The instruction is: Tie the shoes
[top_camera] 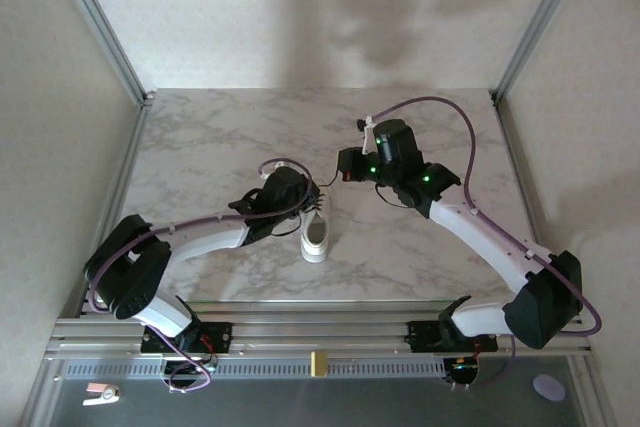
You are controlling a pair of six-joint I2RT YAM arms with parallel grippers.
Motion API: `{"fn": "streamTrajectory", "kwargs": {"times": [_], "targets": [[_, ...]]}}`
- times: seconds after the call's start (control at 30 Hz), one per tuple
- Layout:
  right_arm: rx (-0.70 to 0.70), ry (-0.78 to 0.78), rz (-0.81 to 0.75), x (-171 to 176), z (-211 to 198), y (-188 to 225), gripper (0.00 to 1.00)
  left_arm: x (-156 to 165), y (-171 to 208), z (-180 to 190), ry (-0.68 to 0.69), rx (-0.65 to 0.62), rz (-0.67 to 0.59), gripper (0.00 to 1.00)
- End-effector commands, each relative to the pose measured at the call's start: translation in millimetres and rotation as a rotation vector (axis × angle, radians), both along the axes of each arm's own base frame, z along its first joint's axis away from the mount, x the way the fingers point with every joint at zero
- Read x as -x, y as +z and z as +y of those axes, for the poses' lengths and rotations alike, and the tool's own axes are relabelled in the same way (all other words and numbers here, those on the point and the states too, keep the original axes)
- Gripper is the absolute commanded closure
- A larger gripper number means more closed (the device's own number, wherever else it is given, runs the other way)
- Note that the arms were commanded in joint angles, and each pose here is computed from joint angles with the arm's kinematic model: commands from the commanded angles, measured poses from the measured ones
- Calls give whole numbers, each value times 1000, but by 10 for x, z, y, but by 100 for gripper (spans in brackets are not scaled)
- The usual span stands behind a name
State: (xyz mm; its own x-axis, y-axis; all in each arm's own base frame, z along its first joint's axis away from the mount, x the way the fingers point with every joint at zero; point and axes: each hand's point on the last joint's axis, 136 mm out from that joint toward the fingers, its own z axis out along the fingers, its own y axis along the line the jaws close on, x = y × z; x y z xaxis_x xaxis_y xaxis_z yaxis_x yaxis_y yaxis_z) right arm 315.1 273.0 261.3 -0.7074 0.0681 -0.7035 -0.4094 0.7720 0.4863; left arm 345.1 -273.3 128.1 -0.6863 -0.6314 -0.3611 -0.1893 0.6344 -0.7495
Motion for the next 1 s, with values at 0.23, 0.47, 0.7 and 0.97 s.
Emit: {"fn": "streamTrajectory", "kwargs": {"times": [0.23, 0.47, 0.7, 0.97], "targets": [[-130, 155, -142, 252, 105, 488, 100, 5, -126, 60, -67, -119, 34, 100], [-143, 164, -150, 230, 143, 561, 100, -10, -98, 73, -75, -116, 22, 100], [-16, 92, -78, 435, -193, 142, 100, -46, -36, 169, -59, -107, 9, 100], [18, 258, 12, 931, -44, -144, 100, -74, -39, 169, -76, -100, 7, 100]]}}
